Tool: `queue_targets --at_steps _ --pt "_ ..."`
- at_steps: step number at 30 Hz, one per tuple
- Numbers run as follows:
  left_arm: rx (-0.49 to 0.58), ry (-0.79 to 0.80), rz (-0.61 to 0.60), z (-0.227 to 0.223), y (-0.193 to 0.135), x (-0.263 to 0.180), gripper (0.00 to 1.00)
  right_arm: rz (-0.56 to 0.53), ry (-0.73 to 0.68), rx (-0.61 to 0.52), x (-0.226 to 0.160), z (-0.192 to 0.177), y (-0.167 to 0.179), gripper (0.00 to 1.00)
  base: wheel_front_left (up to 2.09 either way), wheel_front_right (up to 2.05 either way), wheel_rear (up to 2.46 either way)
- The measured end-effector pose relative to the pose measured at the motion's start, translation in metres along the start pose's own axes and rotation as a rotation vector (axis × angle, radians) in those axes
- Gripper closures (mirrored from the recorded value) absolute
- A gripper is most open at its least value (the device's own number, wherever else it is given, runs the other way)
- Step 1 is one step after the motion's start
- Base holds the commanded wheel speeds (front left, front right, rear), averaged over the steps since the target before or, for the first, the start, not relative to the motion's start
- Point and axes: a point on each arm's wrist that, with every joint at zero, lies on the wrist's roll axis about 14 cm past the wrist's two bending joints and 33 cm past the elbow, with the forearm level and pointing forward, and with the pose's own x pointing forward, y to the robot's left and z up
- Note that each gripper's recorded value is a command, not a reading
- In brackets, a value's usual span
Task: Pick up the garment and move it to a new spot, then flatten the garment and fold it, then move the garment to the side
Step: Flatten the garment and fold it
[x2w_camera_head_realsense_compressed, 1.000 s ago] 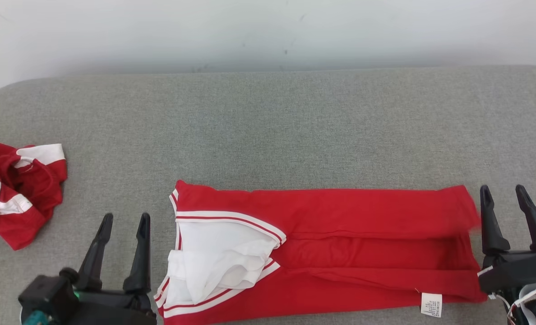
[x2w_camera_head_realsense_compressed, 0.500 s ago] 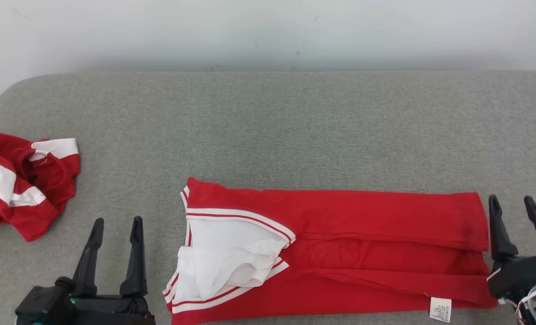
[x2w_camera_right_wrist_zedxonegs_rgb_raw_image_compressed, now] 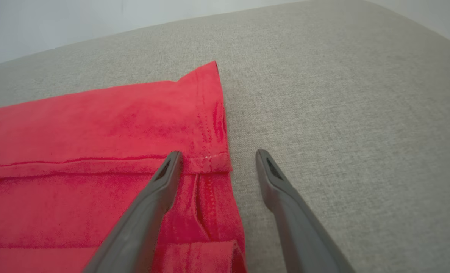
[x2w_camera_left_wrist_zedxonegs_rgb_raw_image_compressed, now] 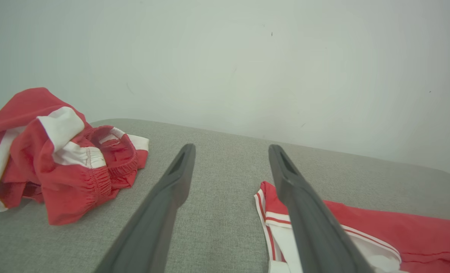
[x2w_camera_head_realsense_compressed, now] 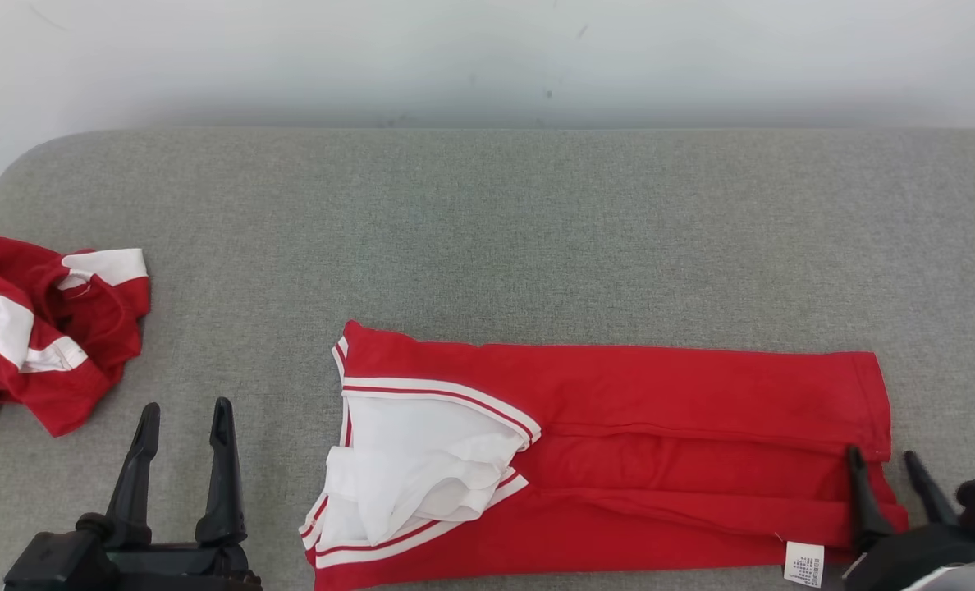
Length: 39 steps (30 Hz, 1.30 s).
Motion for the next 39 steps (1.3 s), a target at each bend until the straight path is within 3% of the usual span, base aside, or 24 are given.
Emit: queue_targets --at_steps 6,7,8,9,10,11,19,27,30,35,39 --pt "0.001 0.001 -0.004 0.000 -0.001 -0.001 0.00 0.012 0.053 0.026 0.004 -0.019 0.011 0.00 0.00 0.00 0.00" --pt "0.000 0.001 -0.004 0.000 -0.002 -0.001 0.00 0.015 0.057 0.031 0.005 -0.020 0.013 0.11 0.00 0.00 0.00" --pt "-0.001 0.001 -0.004 0.000 -0.001 -0.001 0.00 0.017 0.063 0.035 0.006 -0.021 0.014 0.49 0.00 0.00 0.00" --pt "-0.002 0.000 -0.002 0.001 -0.001 -0.002 0.00 0.017 0.065 0.037 0.007 -0.022 0.014 0.67 0.00 0.00 0.00" --pt "-0.002 -0.002 0.000 0.001 0.000 -0.002 0.00 0.015 0.067 0.044 0.007 -0.023 0.015 0.97 0.00 0.00 0.00" --pt "-0.002 -0.003 0.001 0.002 0.000 -0.002 0.00 0.012 0.070 0.053 0.008 -0.024 0.015 1.00 0.00 0.00 0.00" --pt "-0.009 -0.005 0.010 0.002 -0.001 -0.004 0.00 0.000 0.057 0.066 0.010 -0.017 0.009 1.00 0.00 0.00 0.00" --pt "-0.015 -0.005 0.006 0.002 -0.004 -0.005 0.00 -0.135 -0.051 0.007 0.003 0.029 -0.058 1.00 0.00 0.00 0.00" --pt "-0.020 -0.004 0.007 0.002 -0.006 -0.007 0.00 -0.154 -0.086 -0.015 0.000 0.042 -0.069 1.00 0.00 0.00 0.00" --pt "-0.026 0.002 0.002 0.000 -0.009 -0.007 0.00 -0.126 -0.155 -0.043 -0.002 0.064 -0.063 1.00 0.00 0.00 0.00" --pt "-0.040 0.000 -0.004 0.001 -0.012 -0.006 0.00 -0.041 -0.216 -0.045 -0.004 0.075 -0.029 1.00 0.00 0.00 0.00"
